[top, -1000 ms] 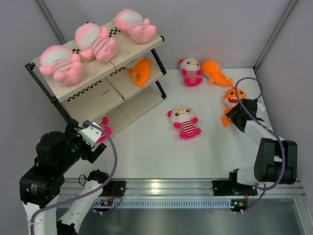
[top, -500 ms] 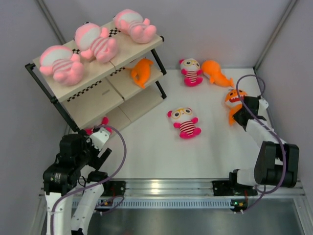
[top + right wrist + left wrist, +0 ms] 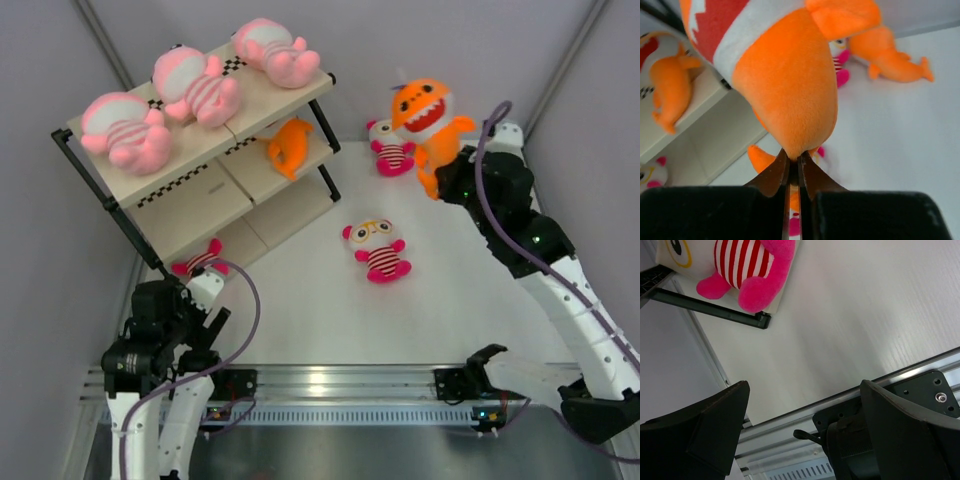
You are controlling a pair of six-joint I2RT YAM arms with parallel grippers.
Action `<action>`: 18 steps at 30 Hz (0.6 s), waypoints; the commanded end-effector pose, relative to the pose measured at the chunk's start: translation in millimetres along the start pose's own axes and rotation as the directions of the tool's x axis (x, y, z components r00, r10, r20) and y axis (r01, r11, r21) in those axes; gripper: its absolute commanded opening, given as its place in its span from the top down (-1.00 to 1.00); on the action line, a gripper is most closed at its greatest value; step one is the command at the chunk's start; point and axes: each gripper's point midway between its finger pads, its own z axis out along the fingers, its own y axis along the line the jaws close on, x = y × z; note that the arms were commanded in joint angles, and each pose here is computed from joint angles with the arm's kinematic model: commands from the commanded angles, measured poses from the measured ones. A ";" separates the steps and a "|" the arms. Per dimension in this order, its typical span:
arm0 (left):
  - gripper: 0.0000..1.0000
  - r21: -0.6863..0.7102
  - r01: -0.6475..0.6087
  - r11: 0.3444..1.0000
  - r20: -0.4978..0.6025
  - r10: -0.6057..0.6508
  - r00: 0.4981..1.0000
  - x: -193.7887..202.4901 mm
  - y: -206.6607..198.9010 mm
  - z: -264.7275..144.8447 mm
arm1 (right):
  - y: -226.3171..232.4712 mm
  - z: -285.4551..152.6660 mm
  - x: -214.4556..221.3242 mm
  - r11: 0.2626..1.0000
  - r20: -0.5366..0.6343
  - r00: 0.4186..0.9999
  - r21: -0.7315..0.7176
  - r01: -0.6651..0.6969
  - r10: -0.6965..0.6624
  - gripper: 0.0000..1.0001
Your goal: Place and organize the stuffed toys onto the shelf
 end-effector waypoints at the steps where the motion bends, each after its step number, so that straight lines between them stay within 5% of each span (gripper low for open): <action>1: -0.97 -0.017 0.027 0.999 0.045 -0.026 0.999 -7.5 2.0 1.5 | 60.8 -19.5 23.8 0.983 -0.106 0.987 -0.146 0.108 -0.124 1.00; 8: -0.97 -0.052 0.068 0.996 0.040 -0.065 0.997 -2.9 5.1 -0.3 | 231.8 -68.4 59.4 0.857 -0.152 0.970 -0.507 0.087 -0.188 1.00; 18: -0.97 -0.084 0.071 0.994 0.050 -0.067 0.996 1.7 6.7 -2.0 | 322.2 -75.7 111.4 0.761 -0.314 0.927 -0.646 -0.051 -0.205 1.00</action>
